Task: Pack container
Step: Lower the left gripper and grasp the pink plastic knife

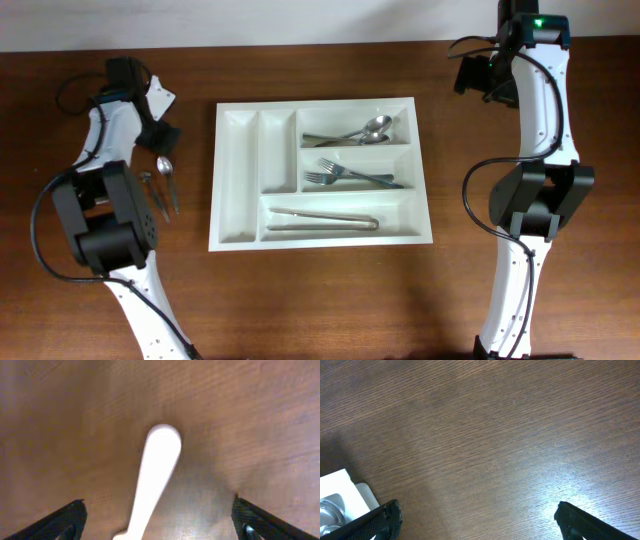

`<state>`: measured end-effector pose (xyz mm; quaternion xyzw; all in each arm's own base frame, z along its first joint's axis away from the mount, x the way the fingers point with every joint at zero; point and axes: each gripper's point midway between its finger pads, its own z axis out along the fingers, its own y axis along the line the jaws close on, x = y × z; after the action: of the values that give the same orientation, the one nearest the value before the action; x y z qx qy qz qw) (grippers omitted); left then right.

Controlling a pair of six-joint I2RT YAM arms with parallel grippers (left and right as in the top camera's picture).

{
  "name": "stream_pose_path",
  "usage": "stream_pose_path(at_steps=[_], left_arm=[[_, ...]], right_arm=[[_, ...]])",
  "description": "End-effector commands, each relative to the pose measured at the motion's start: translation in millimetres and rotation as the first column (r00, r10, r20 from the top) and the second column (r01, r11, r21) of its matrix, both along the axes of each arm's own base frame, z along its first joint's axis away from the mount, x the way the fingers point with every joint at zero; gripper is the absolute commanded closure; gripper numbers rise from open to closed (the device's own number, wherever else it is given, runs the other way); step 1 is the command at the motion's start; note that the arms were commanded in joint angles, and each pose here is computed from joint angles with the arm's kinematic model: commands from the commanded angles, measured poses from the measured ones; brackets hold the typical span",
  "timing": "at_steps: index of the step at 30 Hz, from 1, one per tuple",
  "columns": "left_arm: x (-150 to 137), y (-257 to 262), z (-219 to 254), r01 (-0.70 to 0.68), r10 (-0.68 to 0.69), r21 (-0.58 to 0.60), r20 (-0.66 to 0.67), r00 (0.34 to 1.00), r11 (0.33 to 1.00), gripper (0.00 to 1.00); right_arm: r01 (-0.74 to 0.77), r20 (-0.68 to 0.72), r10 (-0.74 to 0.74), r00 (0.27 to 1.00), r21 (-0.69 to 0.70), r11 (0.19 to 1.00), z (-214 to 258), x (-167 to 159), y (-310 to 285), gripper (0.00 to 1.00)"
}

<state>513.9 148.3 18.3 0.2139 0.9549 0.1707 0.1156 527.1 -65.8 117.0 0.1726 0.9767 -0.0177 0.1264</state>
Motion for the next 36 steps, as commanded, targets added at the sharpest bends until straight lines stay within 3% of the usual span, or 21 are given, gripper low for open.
stream_pose_path(at_steps=[1,11,24,30,32,36], left_arm=[[-16.2,5.5,-6.7,-0.009,0.008,-0.022,-0.063,0.998,1.0,0.07],[-43.3,-2.1,-16.4,-0.088,0.063,-0.179,-0.14,0.988,0.98,0.11],[-17.8,24.1,-18.3,-0.095,0.098,-0.238,0.002,0.995,0.967,0.11],[-22.1,5.8,-49.7,-0.083,0.072,-0.34,-0.043,0.996,0.937,0.11],[-26.2,-2.8,-61.7,-0.083,0.061,-0.378,-0.069,0.996,0.922,0.17],[-32.6,-10.3,-72.8,-0.093,0.055,-0.404,-0.105,0.993,0.91,0.19]], right_arm=[[0.0,-0.008,0.0,1.0,-0.01,1.0,-2.0,-0.6,2.2,0.01],[-0.001,-0.011,0.001,1.0,-0.009,1.0,-2.2,-1.5,3.0,0.01],[-0.001,-0.038,0.001,0.999,-0.007,1.0,-3.7,-7.7,3.5,0.01],[-0.002,-0.067,0.002,0.998,-0.004,1.0,-5.1,-14.9,4.2,0.01],[-0.002,-0.077,0.002,0.997,-0.003,1.0,-5.5,-17.2,4.5,0.01],[-0.002,-0.09,0.002,0.996,-0.002,1.0,-6.0,-20.3,4.8,0.01]])
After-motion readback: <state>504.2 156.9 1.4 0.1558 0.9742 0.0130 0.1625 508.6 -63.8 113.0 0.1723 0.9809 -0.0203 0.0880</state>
